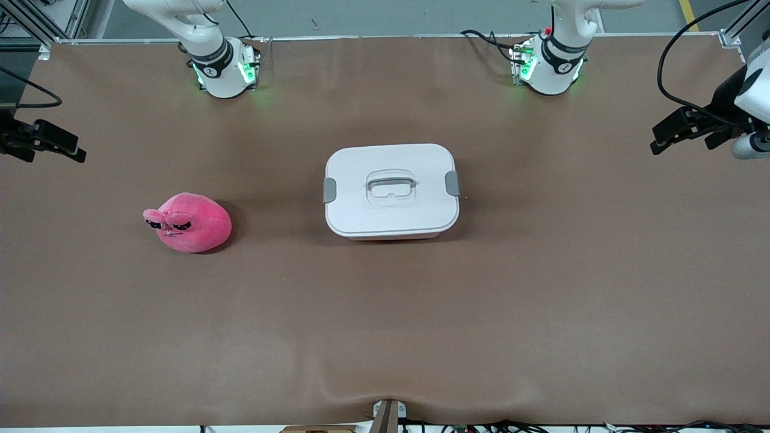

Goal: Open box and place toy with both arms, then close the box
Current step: 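Move the right gripper toward the pink plush while the left gripper approaches the box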

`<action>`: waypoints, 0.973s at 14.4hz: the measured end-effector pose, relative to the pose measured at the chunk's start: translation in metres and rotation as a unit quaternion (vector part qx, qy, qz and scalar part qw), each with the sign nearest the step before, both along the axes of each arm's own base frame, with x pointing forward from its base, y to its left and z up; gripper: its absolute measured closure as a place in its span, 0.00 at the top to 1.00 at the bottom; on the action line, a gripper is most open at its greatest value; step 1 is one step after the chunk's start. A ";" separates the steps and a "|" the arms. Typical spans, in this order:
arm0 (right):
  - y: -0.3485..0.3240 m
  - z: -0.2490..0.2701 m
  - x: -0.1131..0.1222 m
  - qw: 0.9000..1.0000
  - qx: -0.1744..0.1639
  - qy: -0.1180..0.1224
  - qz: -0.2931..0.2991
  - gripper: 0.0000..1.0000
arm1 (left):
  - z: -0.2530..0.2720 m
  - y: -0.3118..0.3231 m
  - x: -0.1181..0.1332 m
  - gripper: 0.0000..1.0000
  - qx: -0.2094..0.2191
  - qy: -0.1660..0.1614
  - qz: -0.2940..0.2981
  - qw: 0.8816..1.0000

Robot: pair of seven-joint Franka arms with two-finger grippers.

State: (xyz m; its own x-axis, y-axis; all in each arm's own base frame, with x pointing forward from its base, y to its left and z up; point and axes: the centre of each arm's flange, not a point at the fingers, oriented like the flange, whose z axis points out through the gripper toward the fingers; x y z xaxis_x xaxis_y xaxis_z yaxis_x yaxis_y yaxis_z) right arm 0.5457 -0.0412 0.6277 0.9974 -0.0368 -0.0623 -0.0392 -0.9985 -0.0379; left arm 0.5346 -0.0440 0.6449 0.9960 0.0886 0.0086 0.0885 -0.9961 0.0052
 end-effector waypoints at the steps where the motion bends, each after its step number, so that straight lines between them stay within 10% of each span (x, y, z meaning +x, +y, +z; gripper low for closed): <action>1: 0.000 0.000 0.000 1.000 0.000 0.000 0.000 1.00 | 0.000 0.000 0.000 1.00 0.000 0.000 0.000 1.000; 14: 0.000 -0.009 0.001 1.000 0.001 0.009 0.000 1.00 | -0.006 0.010 0.011 1.00 0.000 0.004 0.011 1.000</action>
